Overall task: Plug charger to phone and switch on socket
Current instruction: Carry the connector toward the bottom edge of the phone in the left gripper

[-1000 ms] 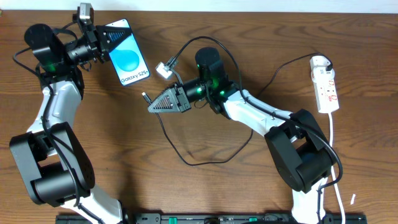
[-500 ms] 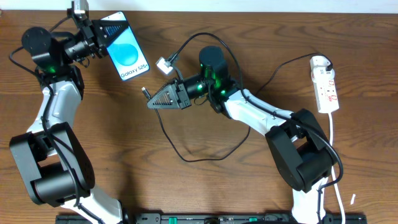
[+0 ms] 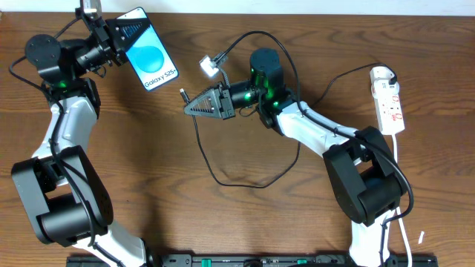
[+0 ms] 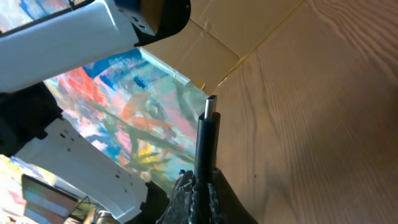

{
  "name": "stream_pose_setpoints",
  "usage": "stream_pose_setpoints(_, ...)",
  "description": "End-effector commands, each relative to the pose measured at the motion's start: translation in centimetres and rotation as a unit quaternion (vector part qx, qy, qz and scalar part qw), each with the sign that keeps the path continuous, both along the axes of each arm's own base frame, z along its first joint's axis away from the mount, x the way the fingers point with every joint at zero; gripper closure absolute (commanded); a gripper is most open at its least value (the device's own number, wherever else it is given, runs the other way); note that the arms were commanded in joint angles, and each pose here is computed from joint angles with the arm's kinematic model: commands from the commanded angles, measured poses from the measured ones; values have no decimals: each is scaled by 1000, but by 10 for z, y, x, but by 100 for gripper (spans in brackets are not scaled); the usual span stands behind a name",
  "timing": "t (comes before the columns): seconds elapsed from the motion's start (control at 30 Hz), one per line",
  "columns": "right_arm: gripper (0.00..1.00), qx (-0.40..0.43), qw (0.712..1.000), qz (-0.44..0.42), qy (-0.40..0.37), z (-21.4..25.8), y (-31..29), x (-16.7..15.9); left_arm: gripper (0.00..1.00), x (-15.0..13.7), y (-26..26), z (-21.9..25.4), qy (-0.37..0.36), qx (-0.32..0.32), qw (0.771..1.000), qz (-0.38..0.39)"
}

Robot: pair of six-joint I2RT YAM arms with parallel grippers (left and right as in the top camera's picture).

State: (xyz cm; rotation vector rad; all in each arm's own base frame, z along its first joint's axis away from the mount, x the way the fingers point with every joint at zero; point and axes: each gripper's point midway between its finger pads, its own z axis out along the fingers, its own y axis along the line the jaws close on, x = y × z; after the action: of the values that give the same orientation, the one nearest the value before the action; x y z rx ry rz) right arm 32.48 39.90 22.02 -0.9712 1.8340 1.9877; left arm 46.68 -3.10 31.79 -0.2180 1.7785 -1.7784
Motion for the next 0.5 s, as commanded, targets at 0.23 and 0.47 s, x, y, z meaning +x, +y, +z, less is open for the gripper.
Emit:
stream_pose_setpoints(0.23, 96, 0, 1000, -7, -12, -23, -1, 11, 93, -6, -3, 13, -14, 4, 1000, -5)
stream_pose_setpoints(0.47, 96, 34, 999, -7, -28, -15, 1, 14, 93, -6, -3, 13, -14, 5, 1000, -6)
